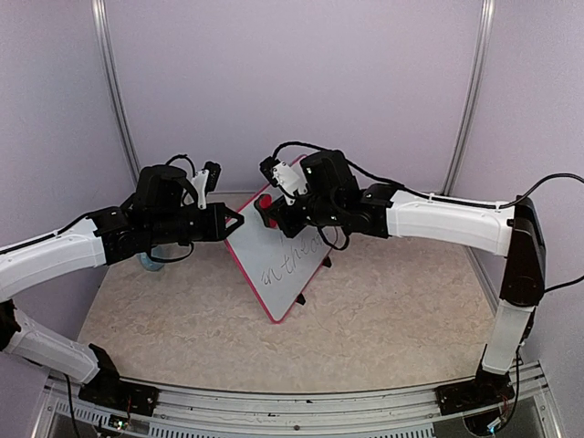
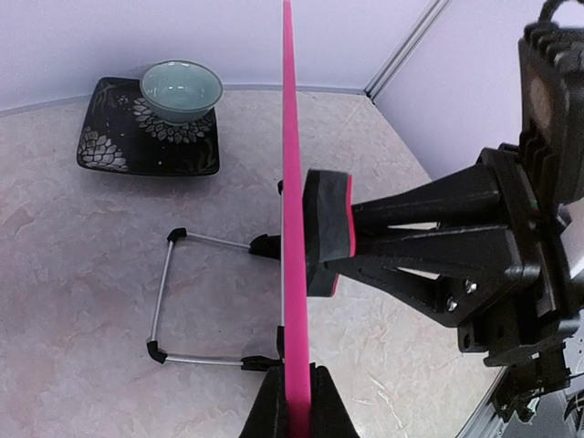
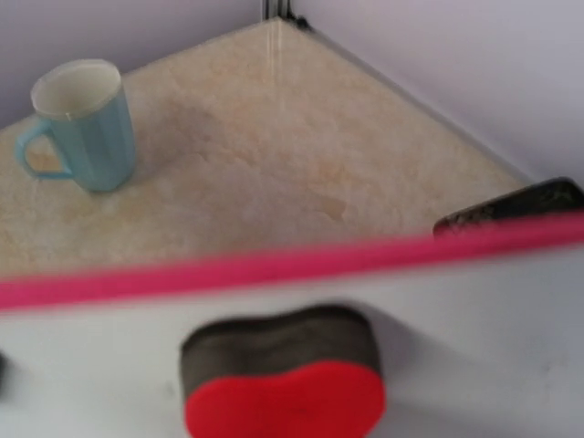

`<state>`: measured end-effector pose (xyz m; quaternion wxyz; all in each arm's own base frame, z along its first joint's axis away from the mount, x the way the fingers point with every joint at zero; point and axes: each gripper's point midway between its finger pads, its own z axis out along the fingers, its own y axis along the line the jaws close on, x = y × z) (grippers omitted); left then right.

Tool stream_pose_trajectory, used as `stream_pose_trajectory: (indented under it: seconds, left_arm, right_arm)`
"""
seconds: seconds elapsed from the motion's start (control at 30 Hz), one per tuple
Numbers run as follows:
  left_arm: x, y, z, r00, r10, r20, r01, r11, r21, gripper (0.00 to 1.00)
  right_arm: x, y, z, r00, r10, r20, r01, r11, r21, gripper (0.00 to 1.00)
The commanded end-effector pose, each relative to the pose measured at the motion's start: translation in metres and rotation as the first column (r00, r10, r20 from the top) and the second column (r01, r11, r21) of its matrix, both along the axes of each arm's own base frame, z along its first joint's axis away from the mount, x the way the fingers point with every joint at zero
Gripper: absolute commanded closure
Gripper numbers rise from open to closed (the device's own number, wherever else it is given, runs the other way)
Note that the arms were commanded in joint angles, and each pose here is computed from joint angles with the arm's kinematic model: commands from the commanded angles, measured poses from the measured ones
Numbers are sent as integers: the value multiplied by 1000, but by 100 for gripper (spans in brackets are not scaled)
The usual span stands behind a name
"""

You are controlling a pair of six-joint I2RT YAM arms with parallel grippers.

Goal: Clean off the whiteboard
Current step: Erase the whiteboard at the center of the board.

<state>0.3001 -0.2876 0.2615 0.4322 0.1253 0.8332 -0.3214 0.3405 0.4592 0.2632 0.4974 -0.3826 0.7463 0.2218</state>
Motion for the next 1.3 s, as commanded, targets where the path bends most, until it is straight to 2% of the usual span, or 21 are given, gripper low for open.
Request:
stream_pose_trajectory:
  seconds: [0.0,0.13,0.27,0.4,0.63,0.77,1.13,1.27]
  left_arm:
    - [-18,-14,-16,994,-97,-53,98,995,18,100]
    - [-18,-13,-17,994,-95,-52,96,995,23,100]
    - [-18,-15,-16,994,-101,-50,102,995,18,100]
    - [-18,-17,-17,993,-106,-53,106,994,13,100]
    - [-19,-14,-16,994,-99,-53,100,995,18,100]
    - [-20,-12,-16,994,-93,-52,95,995,20,100]
    - [-20,-11,-16,994,-96,-47,97,995,22,100]
    - [-20,-12,-16,994,-99,-46,100,995,21,100]
  right_arm:
    - [-5,-10,-71,996,-17,-91,8,995,-97,100]
    - [-12,-30,-114,985,-40,-169,17,991,-135,100]
    - [-15,-39,-126,980,-46,-193,19,990,-142,100]
    - [-10,-33,-110,985,-35,-167,13,992,-129,100]
    - [10,-15,-44,998,-16,-59,12,997,-71,100]
    - [18,-14,-35,999,-20,-43,17,998,-64,100]
    - [-4,-37,-120,981,-31,-192,5,991,-134,100]
    - [-8,-45,-131,977,-41,-210,11,990,-144,100]
